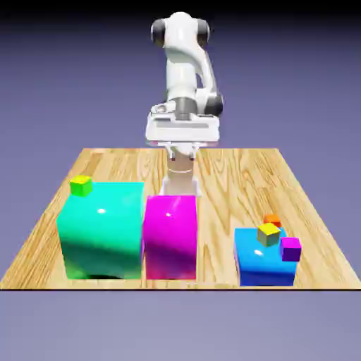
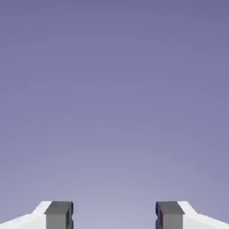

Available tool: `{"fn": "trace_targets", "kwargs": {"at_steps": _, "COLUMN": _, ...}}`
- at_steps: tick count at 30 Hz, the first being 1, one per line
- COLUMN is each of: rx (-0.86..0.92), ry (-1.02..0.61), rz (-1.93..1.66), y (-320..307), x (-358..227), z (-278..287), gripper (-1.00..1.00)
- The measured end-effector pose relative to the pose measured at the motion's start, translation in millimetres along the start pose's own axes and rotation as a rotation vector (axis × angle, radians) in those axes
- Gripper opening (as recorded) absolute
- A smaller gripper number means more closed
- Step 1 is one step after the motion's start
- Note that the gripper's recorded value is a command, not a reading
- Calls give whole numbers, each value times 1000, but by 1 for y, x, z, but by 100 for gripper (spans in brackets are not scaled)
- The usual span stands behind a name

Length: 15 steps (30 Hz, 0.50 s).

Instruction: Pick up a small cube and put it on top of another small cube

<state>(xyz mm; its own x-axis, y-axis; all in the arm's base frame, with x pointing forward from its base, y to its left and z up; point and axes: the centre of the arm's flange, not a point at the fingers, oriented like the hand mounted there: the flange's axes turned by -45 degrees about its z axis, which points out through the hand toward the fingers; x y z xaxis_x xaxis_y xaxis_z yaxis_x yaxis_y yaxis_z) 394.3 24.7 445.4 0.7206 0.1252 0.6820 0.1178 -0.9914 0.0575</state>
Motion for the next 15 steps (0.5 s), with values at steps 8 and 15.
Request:
{"fn": "trace_targets", "kwargs": {"at_steps": 8, "rx": 228, "ry": -243, "rz": -505, "y": -142, "x": -48, "z": 68, "gripper": 0}}
{"fn": "trace_targets", "kwargs": {"at_steps": 15, "rx": 432, "ry": -418, "rz": -992, "y": -268, "x": -137, "z": 91, "gripper": 0}}
